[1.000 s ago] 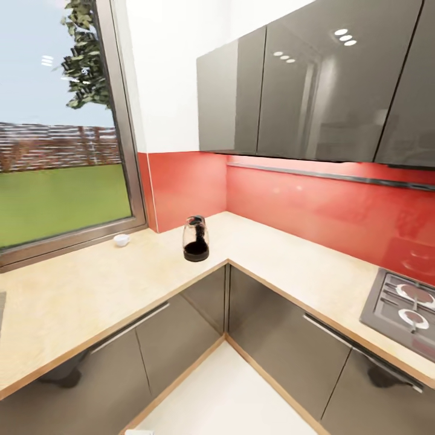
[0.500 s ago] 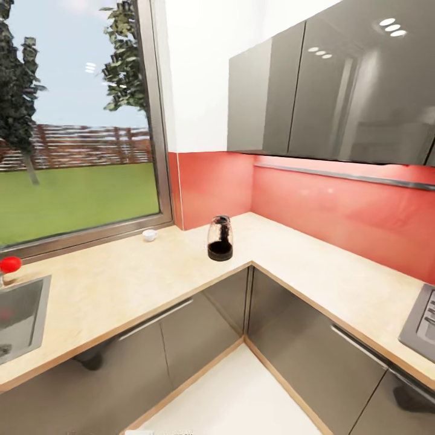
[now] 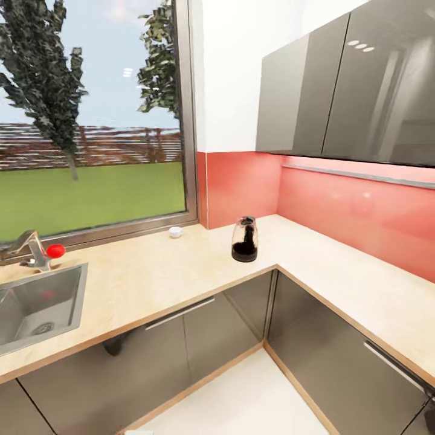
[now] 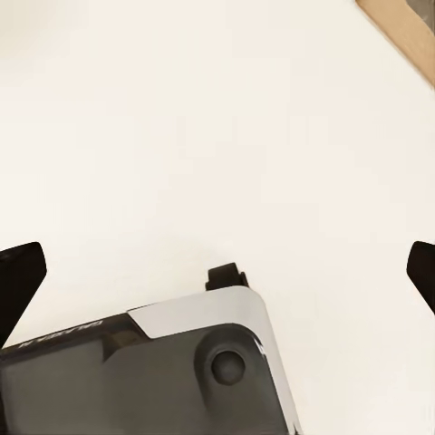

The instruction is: Set up a coffee station on the kitchen countertop: keep the coffee maker on the countertop, move the bottle of coffee from the kitchen shelf to the counter next to the coffee maker, place a paper coffee filter on top of the coffee maker, put the saucer next to the coffee maker with the coffee cup on the saucer, and place the electric kettle next to the coffee maker.

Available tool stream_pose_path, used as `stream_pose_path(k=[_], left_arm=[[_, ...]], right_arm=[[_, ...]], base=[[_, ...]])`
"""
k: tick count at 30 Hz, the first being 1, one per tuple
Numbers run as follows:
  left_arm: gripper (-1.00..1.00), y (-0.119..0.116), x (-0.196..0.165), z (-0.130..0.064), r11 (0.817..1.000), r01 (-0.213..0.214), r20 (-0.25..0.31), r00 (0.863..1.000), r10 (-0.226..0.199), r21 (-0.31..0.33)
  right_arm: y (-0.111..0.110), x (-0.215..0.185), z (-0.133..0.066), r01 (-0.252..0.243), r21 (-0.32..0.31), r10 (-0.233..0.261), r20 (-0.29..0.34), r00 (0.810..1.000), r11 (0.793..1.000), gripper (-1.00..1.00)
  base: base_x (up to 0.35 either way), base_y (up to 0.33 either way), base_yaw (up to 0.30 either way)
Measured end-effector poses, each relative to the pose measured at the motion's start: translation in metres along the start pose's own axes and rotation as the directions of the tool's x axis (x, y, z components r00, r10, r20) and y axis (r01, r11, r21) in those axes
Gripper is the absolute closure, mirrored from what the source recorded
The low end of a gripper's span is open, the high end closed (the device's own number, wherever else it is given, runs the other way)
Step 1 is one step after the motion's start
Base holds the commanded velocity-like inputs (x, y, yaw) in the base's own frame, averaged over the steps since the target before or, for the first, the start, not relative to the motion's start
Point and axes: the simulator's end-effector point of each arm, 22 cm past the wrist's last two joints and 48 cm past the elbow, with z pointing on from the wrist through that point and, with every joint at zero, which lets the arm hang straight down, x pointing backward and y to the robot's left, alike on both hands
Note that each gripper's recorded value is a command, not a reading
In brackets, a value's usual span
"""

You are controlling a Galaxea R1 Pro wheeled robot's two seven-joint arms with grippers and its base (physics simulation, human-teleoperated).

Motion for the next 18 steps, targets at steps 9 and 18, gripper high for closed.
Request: stream_pose_path(k=[9, 18], left_arm=[[-1.0, 0.0, 0.0, 0.0, 1.0, 0.0, -0.001, 1.0, 0.0, 0.0], [-1.0, 0.02, 0.047, -0.015, 1.0, -0.013, -0.079, 0.997, 0.011, -0.028]], right_arm=[[0.001, 0.0, 0.0, 0.003, -0.002, -0.003, -0.001, 1.0, 1.0, -1.0], [0.0, 0.0, 0.0, -0.001, -0.001, 0.001, -0.001, 1.0, 1.0, -1.0]], base=[[0.0, 0.0, 0.279], [0.0, 0.0, 0.279]])
